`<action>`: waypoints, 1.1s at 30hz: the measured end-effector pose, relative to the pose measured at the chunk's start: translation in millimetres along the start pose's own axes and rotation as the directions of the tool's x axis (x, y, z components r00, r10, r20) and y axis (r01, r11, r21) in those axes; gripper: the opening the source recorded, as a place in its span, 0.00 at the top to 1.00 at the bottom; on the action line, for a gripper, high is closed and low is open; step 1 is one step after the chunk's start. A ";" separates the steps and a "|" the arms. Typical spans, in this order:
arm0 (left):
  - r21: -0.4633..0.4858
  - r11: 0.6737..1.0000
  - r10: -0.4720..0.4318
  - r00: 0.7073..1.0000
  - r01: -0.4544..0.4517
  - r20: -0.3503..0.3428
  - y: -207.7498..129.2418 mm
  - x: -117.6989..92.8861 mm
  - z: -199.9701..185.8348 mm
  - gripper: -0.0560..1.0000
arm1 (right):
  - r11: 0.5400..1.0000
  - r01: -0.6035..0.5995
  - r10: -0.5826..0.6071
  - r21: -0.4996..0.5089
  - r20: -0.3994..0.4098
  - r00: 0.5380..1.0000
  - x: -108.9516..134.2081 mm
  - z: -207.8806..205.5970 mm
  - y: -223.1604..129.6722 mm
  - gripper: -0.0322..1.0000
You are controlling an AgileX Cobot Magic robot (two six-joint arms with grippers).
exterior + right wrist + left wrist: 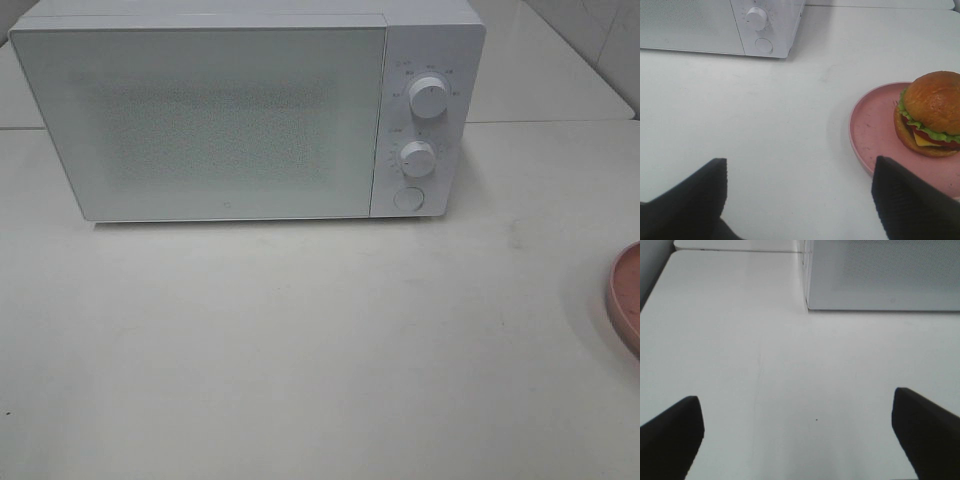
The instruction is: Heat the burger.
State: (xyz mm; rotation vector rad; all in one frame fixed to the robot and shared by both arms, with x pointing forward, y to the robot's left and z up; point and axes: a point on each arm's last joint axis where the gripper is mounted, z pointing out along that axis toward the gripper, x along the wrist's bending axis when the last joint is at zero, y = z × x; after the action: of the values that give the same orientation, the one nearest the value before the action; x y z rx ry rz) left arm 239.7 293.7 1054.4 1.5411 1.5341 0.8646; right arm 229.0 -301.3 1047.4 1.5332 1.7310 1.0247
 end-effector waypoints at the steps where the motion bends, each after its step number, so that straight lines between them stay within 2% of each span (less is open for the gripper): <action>1: 0.000 1.000 0.000 1.000 0.000 0.000 0.0 0.0 0.0 0.04 | 1.000 0.000 0.000 0.000 0.000 1.000 0.0 0.0 0.0 0.23; 2: -0.029 1.000 -0.007 1.000 0.007 -0.018 -2.0 -0.3 -3.7 0.04 | 1.000 0.000 0.000 0.000 0.000 1.000 0.0 0.0 0.0 0.23; 8: -0.041 0.999 -0.027 0.998 0.025 -0.053 -2.6 -0.8 -4.7 0.04 | 1.000 0.000 0.000 0.000 0.000 1.000 0.0 0.0 0.0 0.23; 33: -0.041 0.999 -0.028 0.998 0.025 -0.052 -2.6 -0.9 -4.7 0.04 | 1.000 0.000 0.000 0.000 0.000 1.000 0.0 0.0 0.0 0.23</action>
State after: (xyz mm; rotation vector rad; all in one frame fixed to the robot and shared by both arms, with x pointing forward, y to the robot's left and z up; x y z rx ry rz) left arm 234.4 293.0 1054.4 1.4764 1.5617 0.9225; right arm 229.0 -301.3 1047.4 1.5332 1.7310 1.0247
